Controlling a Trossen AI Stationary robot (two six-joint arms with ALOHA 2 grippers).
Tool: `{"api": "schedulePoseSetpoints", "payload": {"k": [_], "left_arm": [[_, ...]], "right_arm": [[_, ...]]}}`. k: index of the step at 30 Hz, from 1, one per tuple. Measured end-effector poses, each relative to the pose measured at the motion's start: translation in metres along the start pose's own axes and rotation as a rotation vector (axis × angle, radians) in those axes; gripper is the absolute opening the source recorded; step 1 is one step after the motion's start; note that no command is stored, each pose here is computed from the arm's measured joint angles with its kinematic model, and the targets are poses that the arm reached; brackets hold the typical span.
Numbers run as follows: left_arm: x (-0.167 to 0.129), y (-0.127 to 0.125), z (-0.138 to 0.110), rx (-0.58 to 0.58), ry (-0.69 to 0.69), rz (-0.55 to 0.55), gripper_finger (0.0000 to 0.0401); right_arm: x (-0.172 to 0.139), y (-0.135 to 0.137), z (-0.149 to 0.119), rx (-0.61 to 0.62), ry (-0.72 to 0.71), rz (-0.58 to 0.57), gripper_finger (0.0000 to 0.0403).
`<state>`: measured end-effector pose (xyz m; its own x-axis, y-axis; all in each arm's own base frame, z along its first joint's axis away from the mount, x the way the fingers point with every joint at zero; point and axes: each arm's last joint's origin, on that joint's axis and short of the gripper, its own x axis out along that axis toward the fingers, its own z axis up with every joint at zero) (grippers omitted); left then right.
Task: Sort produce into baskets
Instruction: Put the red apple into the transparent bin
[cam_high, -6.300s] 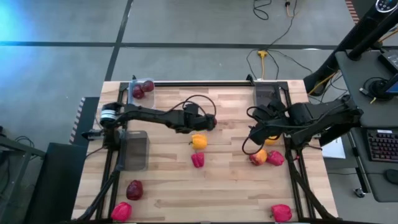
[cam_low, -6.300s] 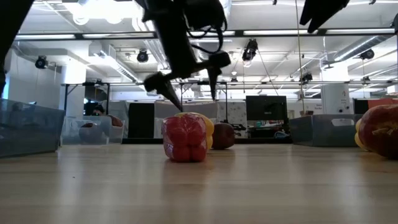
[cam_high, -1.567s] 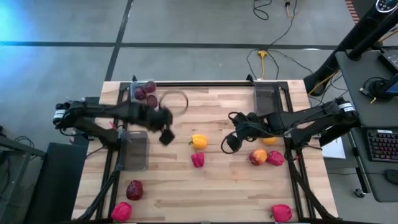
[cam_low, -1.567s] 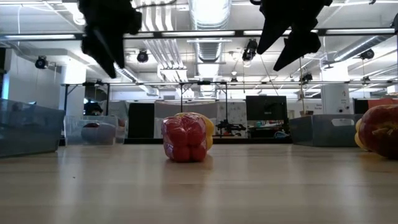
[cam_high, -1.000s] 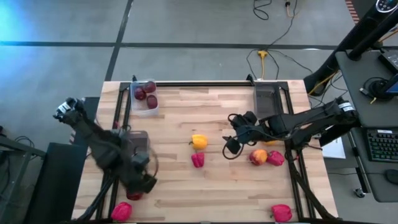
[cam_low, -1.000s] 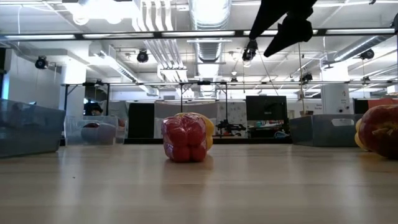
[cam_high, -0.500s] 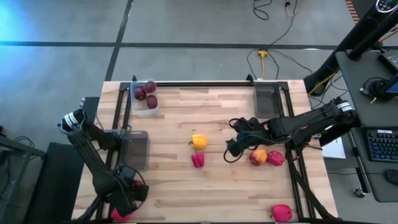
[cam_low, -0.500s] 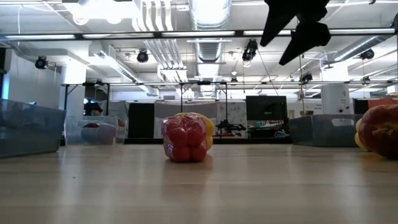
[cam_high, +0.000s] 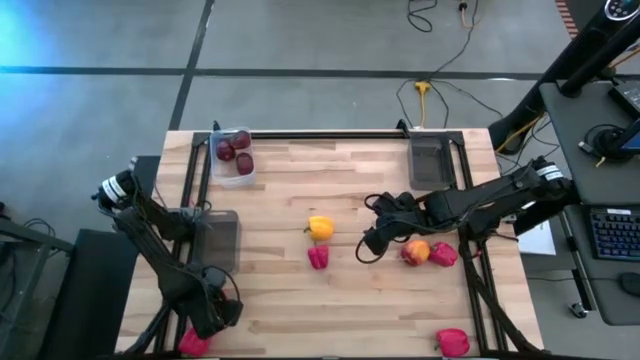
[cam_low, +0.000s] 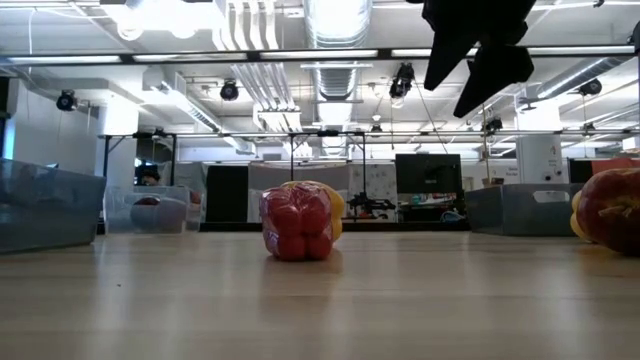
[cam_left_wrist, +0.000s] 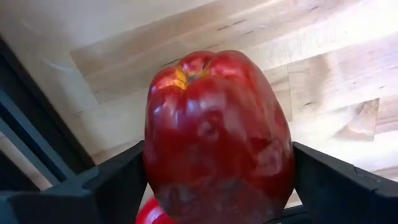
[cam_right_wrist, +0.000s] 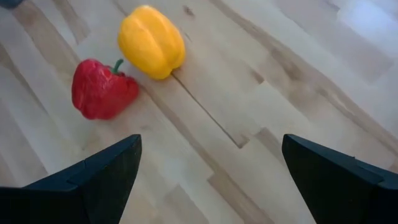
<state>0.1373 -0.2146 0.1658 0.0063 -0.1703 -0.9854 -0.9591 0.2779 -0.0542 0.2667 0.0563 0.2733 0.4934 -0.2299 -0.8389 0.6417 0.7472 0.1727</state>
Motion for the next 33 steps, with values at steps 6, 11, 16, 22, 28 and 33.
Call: {"api": "schedulePoseSetpoints", "payload": {"k": [6,11,16,22,28,33], "left_arm": [[-0.012,-0.003,-0.001,0.096,-0.081,-0.011,0.0306],[-0.066,-0.015,-0.011,0.257,-0.232,-0.083,0.0301],[-0.127,-0.016,0.001,0.415,-0.506,-0.012,0.0301],[-0.165,-0.020,0.080,0.411,-0.709,-0.016,0.0301],[-0.175,0.012,0.177,0.262,-0.808,0.172,0.0301],[-0.159,0.046,0.244,0.151,-0.802,0.307,0.0301]], "right_arm": [[0.005,0.002,-0.002,-0.008,0.025,-0.003,0.0379],[0.000,0.003,0.002,0.005,0.016,0.013,0.0379],[-0.011,0.009,0.011,0.004,-0.016,0.050,0.0379],[-0.023,0.014,0.019,0.057,-0.042,0.076,0.0379],[-0.033,0.022,0.010,0.055,-0.019,0.091,0.0379],[-0.038,0.034,-0.006,0.150,-0.031,0.110,0.0379]]}}
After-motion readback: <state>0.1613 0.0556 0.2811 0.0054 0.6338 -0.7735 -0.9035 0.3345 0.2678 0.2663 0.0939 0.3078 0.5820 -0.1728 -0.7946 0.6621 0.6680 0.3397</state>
